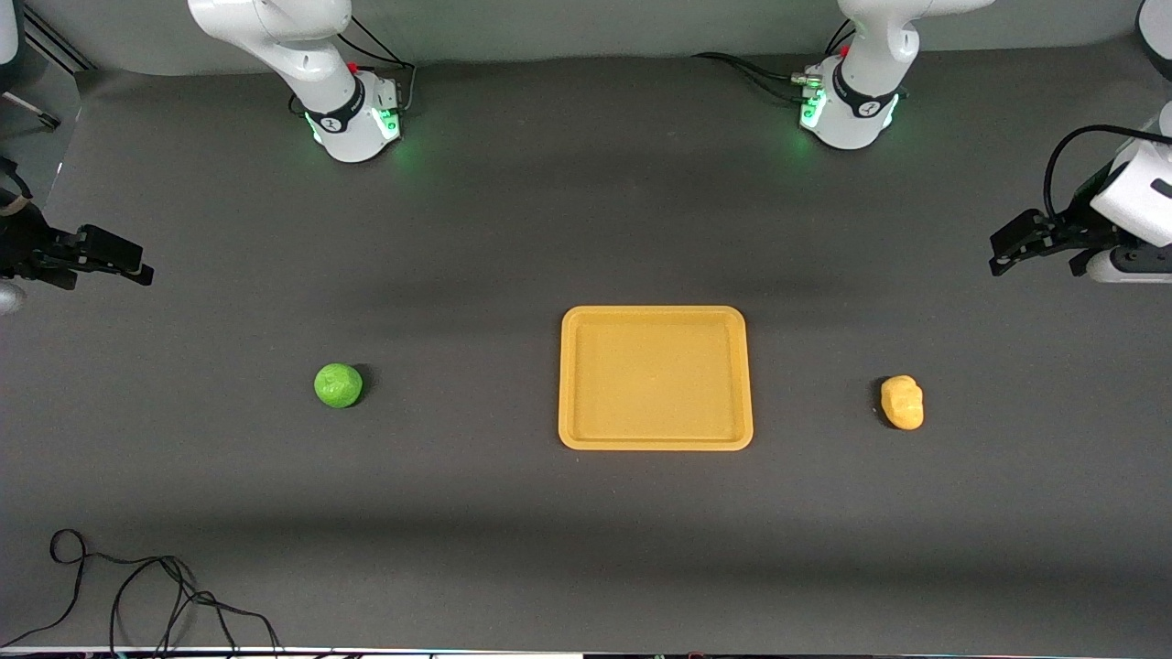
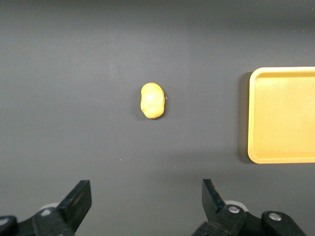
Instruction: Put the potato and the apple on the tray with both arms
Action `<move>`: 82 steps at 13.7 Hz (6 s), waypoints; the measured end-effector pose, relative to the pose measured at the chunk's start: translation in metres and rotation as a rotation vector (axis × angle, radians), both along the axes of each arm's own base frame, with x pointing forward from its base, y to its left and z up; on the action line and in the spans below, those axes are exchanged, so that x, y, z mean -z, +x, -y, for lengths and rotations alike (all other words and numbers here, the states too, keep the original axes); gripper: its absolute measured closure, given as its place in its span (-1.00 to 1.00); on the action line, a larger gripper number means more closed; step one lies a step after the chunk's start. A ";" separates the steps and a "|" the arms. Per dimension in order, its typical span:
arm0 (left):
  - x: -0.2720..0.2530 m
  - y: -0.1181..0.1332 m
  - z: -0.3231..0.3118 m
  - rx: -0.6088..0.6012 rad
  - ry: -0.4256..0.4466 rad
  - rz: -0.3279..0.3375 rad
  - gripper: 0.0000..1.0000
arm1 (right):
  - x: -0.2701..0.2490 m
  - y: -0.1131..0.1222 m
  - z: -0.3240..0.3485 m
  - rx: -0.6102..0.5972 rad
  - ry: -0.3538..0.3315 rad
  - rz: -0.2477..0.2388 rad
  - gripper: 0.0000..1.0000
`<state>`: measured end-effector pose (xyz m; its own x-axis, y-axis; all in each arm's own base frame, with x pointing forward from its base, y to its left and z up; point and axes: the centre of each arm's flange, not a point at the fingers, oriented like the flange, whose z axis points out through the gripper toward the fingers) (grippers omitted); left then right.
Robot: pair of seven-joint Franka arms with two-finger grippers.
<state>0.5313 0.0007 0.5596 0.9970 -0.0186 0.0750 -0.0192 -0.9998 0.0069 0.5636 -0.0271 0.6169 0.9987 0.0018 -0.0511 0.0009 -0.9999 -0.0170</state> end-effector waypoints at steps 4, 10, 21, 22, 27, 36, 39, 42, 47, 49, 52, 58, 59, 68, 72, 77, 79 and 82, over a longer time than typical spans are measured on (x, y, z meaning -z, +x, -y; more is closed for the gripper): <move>0.069 0.040 0.003 0.013 0.003 0.007 -1.00 | 0.001 0.000 0.000 -0.001 -0.002 -0.002 -1.00; 0.218 0.085 0.000 0.010 -0.012 -0.066 -1.00 | 0.034 0.018 -0.012 -0.023 -0.003 -0.043 -1.00; 0.359 0.086 0.001 0.060 0.021 -0.067 -1.00 | 0.263 0.023 -0.063 -0.058 -0.014 -0.062 -1.00; 0.365 0.085 0.001 0.060 0.020 -0.071 -0.99 | 0.279 0.019 -0.076 -0.049 -0.018 -0.058 -1.00; 0.365 0.086 0.000 0.058 0.021 -0.072 -0.26 | 0.342 0.019 -0.104 -0.061 -0.037 -0.065 -1.00; 0.195 0.094 0.067 -0.034 0.058 -0.162 -0.25 | 0.409 0.016 -0.068 -0.029 -0.069 -0.017 -1.00; 0.151 0.080 0.155 -0.065 0.075 -0.167 -0.25 | 0.416 0.015 -0.067 0.005 -0.046 -0.019 -0.93; 0.173 0.062 0.236 -0.073 0.063 -0.171 -0.25 | 0.409 0.020 -0.068 0.016 -0.038 -0.008 -0.46; 0.275 0.052 0.309 -0.138 0.052 -0.166 -0.25 | 0.331 0.046 -0.082 0.005 -0.028 -0.065 -0.45; 0.309 0.050 0.317 -0.136 0.056 -0.179 -0.25 | 0.287 0.053 -0.098 -0.013 -0.017 -0.077 -0.45; 0.340 0.046 0.322 -0.129 0.064 -0.198 -0.25 | 0.245 0.058 -0.125 0.005 0.078 -0.075 -0.45; 0.348 0.040 0.329 -0.110 0.076 -0.202 -0.76 | 0.232 0.048 -0.254 0.077 0.122 -0.072 -0.45; 0.348 0.040 0.330 -0.109 0.077 -0.202 -0.98 | 0.231 0.045 -0.289 0.095 0.127 -0.070 -0.45; 0.169 0.076 0.253 -0.119 0.056 -0.119 -1.00 | 0.350 0.039 -0.507 0.364 0.237 0.106 -0.45; 0.053 0.060 0.163 -0.050 0.046 -0.091 -1.00 | 0.410 0.024 -0.554 0.356 0.238 0.102 -0.45; -0.026 0.013 0.058 -0.010 -0.028 -0.072 -1.00 | 0.421 0.004 -0.570 0.320 0.205 0.085 -0.45; -0.032 -0.008 0.026 -0.016 -0.029 -0.049 -1.00 | 0.418 0.004 -0.565 0.309 0.155 0.057 -0.45; -0.019 -0.016 0.022 -0.013 -0.026 -0.035 -1.00 | 0.413 0.002 -0.555 0.282 0.068 0.026 -0.45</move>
